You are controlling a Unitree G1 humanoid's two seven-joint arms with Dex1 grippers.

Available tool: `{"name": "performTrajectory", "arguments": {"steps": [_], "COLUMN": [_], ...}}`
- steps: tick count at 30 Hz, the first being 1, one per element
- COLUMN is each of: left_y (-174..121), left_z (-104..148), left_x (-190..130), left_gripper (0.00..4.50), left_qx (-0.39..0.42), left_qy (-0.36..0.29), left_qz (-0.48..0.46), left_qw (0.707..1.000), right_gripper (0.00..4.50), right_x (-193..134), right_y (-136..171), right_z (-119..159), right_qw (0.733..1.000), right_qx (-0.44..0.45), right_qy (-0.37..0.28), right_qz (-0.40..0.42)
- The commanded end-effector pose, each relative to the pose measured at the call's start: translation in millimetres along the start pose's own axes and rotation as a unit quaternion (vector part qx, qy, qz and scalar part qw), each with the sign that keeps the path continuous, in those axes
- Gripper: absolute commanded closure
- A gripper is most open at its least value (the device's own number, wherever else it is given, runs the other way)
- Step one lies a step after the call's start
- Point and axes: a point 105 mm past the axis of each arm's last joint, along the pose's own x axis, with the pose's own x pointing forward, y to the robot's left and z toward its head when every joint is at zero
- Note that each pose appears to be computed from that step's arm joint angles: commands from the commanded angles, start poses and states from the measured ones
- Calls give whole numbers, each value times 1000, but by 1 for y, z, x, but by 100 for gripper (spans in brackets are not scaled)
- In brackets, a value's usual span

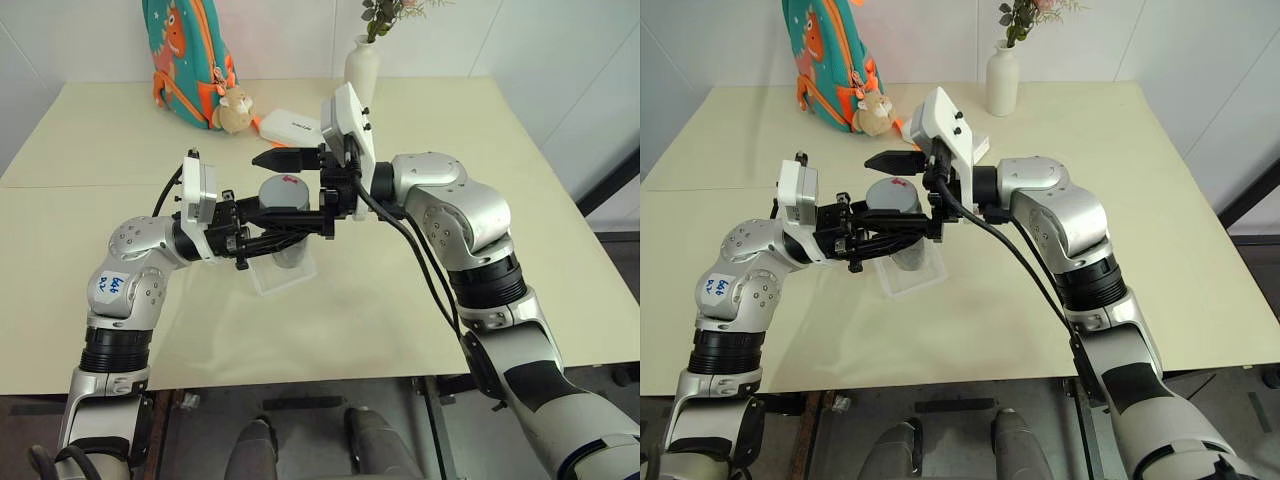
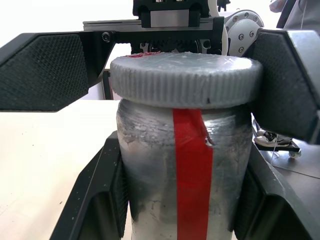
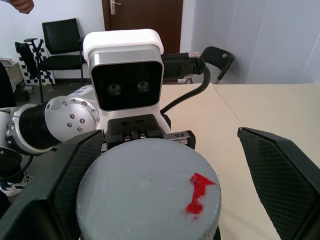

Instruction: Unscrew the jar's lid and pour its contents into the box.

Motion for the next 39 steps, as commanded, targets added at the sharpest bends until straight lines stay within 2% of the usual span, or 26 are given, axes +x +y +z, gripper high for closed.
{"name": "performTrajectory", "arguments": {"steps": [1,7,18,39], "left_y": [-5,-5,-5,-5], "left_z": [11,11,10,9], "left_x": [4,3,2,-1], "left_gripper": [230,230,230,230], "left_qx": [25,25,25,25], "left_qy": [-7,-6,-6,-4], "left_qz": [-18,-17,-13,-6], "left_qw": [999,1000,1000,1000], "right_gripper": [2,2,2,2], "right_x": [-19,-33,-36,-42], "right_y": [-8,-9,-1,-3], "right_z": [17,14,11,7], "right_qw": [999,999,1000,1000], "right_qx": [-20,-13,-2,8], "right_qy": [-25,-22,-19,-12], "right_qz": [-27,-30,-3,-2]}}
